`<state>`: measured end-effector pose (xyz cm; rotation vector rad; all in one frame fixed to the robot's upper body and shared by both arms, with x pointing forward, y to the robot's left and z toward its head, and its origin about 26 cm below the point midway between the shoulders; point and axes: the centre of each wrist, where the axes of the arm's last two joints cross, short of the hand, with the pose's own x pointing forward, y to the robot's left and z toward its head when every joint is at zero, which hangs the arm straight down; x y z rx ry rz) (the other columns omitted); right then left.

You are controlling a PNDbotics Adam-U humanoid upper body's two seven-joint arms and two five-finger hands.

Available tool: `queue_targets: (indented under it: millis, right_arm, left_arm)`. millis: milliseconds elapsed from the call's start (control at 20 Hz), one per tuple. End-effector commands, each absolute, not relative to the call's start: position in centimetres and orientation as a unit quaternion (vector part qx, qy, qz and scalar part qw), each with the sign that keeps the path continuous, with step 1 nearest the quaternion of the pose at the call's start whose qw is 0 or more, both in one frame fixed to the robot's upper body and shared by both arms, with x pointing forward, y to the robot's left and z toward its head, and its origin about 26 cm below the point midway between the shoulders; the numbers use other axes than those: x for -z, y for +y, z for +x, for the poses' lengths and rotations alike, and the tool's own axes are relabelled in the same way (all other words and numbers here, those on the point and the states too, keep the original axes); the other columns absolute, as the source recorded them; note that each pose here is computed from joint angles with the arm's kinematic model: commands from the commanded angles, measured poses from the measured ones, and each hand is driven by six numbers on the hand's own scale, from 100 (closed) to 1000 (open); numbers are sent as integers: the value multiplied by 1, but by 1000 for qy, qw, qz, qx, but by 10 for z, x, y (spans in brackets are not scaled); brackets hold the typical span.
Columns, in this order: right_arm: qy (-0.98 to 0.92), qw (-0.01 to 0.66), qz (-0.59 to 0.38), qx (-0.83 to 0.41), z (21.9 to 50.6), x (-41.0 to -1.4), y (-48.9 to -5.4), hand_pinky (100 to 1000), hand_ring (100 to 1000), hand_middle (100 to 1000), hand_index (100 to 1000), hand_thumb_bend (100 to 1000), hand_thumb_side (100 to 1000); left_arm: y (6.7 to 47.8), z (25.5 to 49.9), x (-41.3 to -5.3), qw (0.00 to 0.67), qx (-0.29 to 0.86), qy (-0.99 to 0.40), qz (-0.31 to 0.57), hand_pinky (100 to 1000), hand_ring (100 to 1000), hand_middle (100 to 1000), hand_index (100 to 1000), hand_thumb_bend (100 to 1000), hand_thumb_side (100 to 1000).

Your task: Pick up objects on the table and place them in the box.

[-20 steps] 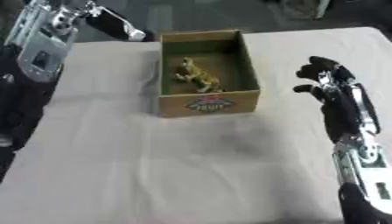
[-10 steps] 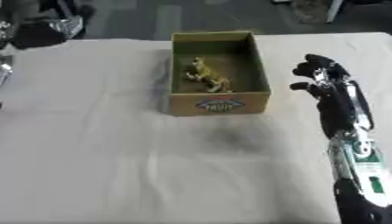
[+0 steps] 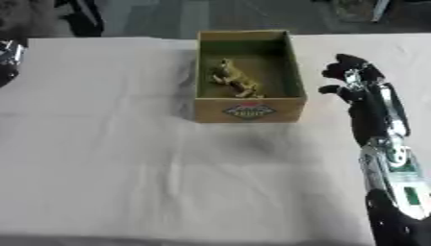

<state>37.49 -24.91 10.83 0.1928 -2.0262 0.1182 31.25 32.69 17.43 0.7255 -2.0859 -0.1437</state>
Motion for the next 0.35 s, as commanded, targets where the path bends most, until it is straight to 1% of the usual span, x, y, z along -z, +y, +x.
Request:
queue_targets:
  millis: [50, 150, 350]
  right_arm:
    - [-852, 515, 72, -56, 376, -116, -255, 580, 729, 632, 757, 100, 517]
    - [-852, 515, 72, -56, 376, -116, -255, 580, 729, 632, 757, 100, 523]
    - [-853, 514, 74, -57, 376, -116, -254, 581, 729, 632, 757, 100, 520]
  left_arm:
    - [330, 312, -171, 448, 28, -845, 290, 504, 529, 549, 691, 262, 329]
    - [329, 312, -162, 459, 13, -843, 281, 498, 524, 545, 688, 243, 358]
    - [328, 313, -151, 474, -11, -842, 257, 492, 520, 539, 687, 236, 388]
